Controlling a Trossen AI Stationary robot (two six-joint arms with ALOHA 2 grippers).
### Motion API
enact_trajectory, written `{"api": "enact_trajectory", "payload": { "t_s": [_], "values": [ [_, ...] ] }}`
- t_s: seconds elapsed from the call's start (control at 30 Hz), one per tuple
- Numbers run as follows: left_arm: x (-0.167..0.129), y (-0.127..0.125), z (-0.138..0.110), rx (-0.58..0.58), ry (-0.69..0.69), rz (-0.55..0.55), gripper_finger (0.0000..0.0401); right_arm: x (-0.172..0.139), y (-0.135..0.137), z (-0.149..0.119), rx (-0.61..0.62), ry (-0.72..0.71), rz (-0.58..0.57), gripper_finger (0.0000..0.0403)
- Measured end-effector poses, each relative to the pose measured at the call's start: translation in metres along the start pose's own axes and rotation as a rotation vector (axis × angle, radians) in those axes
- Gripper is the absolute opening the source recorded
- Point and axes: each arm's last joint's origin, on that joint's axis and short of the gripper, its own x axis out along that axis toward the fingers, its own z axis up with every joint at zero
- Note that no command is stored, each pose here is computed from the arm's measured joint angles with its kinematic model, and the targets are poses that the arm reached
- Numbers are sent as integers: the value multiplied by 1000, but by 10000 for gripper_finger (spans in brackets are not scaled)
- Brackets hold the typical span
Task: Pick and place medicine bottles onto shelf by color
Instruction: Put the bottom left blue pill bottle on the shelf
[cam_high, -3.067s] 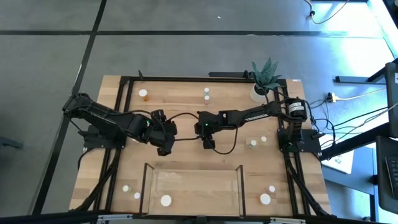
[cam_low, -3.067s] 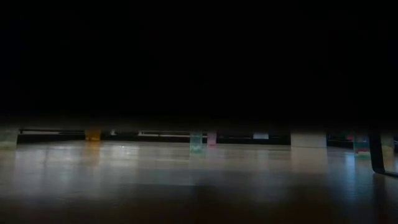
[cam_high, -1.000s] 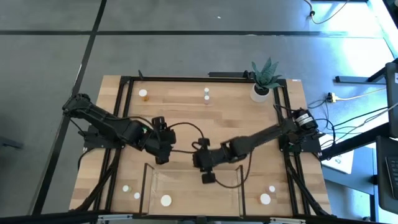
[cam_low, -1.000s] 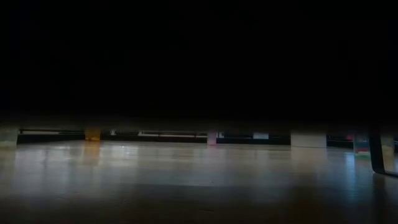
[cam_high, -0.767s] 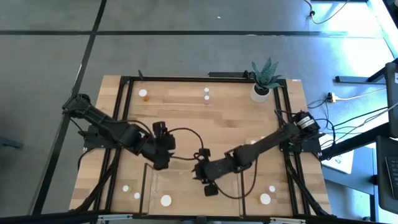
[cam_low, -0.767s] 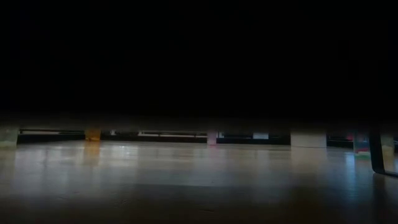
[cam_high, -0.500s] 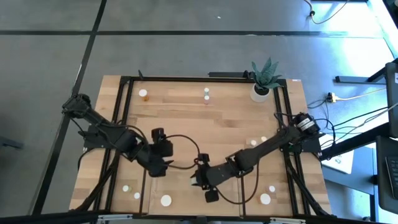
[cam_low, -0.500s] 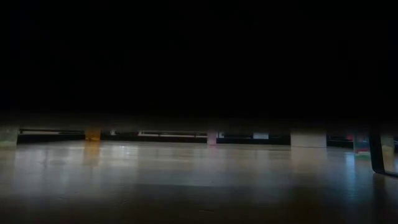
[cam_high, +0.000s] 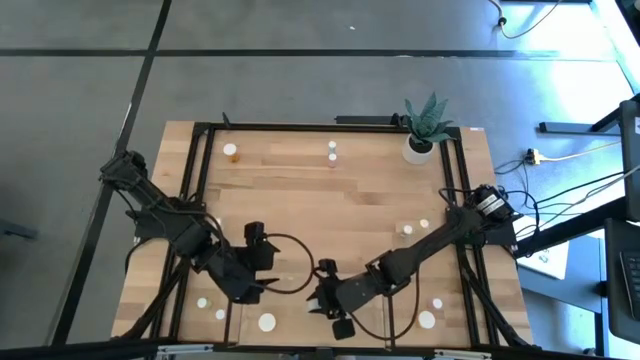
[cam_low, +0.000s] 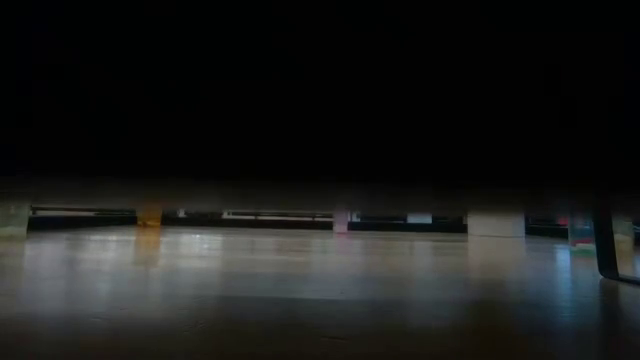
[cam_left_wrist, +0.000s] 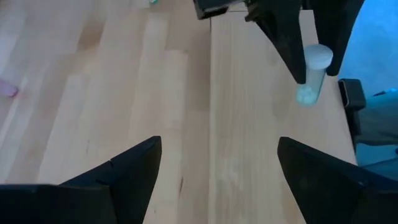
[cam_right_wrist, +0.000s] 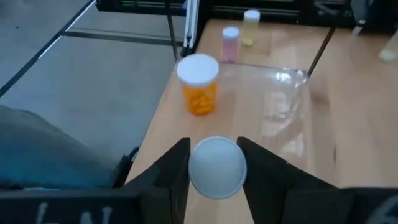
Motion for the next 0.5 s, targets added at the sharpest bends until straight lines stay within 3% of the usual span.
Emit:
{"api": "enact_trajectory", "payload": {
  "t_s": [0.17, 0.5],
  "values": [
    [1, -5, -2, -11, 3, -8, 315, 4, 4, 15, -54, -12, 7, 127],
    [-3, -14, -8, -2, -4, -22, 315, 36, 7, 35, -114, 157, -22, 127]
  ]
}}
